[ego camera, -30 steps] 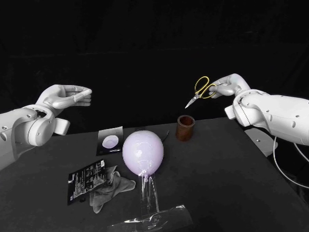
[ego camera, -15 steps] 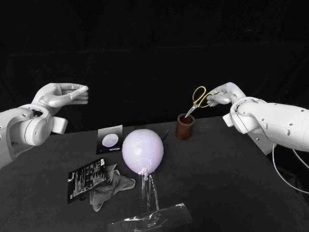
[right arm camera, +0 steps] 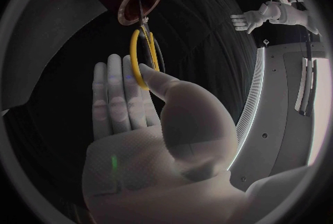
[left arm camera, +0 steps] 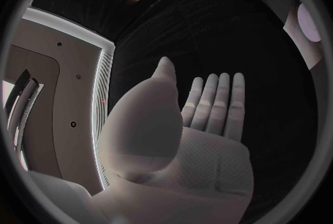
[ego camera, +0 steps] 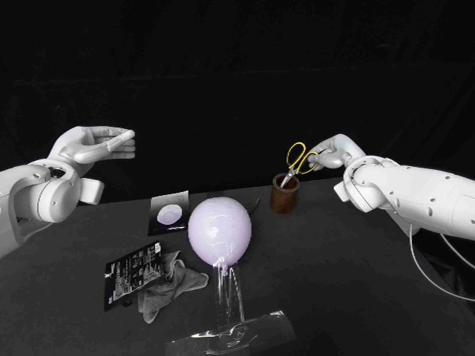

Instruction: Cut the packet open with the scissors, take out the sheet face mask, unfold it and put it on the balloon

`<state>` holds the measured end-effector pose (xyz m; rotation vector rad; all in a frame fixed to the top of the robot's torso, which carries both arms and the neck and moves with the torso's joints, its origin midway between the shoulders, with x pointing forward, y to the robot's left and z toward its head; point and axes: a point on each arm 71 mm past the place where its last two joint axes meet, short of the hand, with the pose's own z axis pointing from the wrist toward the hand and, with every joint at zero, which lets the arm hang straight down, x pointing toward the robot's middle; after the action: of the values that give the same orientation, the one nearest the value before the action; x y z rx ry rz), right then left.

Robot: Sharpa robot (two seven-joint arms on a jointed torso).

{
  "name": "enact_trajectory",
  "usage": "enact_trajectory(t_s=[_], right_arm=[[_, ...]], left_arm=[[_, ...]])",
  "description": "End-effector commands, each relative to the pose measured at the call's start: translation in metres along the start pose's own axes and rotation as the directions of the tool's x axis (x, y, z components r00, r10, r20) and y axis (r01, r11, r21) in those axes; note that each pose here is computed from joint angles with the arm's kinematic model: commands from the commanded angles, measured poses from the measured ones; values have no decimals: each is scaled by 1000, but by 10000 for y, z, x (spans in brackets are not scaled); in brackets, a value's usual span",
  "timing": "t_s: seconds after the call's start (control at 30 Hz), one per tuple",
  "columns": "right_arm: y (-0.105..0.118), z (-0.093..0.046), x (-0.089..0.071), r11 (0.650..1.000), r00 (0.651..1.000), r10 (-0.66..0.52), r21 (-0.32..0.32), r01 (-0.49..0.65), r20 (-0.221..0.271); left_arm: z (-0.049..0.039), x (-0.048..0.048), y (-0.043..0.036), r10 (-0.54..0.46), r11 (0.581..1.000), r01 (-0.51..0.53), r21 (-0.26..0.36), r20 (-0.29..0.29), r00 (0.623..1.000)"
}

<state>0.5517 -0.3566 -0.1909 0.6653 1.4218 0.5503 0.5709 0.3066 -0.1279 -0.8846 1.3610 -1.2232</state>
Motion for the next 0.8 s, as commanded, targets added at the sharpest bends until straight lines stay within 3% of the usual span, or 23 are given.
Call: enact_trajectory(t_s=[0.03, 0.37, 0.8], right_arm=[[62, -10, 75, 997, 998, -55, -59, 53, -20], [77, -29, 192, 996, 997, -51, -73, 47, -55], [89, -66, 224, 995, 996, -48, -87, 41, -78]], left_arm=[[4, 10, -25, -15, 1000, 15, 18, -3, 1000], [6, 13, -22, -19, 1000, 19, 17, -10, 1000], [6, 13, -20, -20, 1000, 21, 18, -13, 1000]])
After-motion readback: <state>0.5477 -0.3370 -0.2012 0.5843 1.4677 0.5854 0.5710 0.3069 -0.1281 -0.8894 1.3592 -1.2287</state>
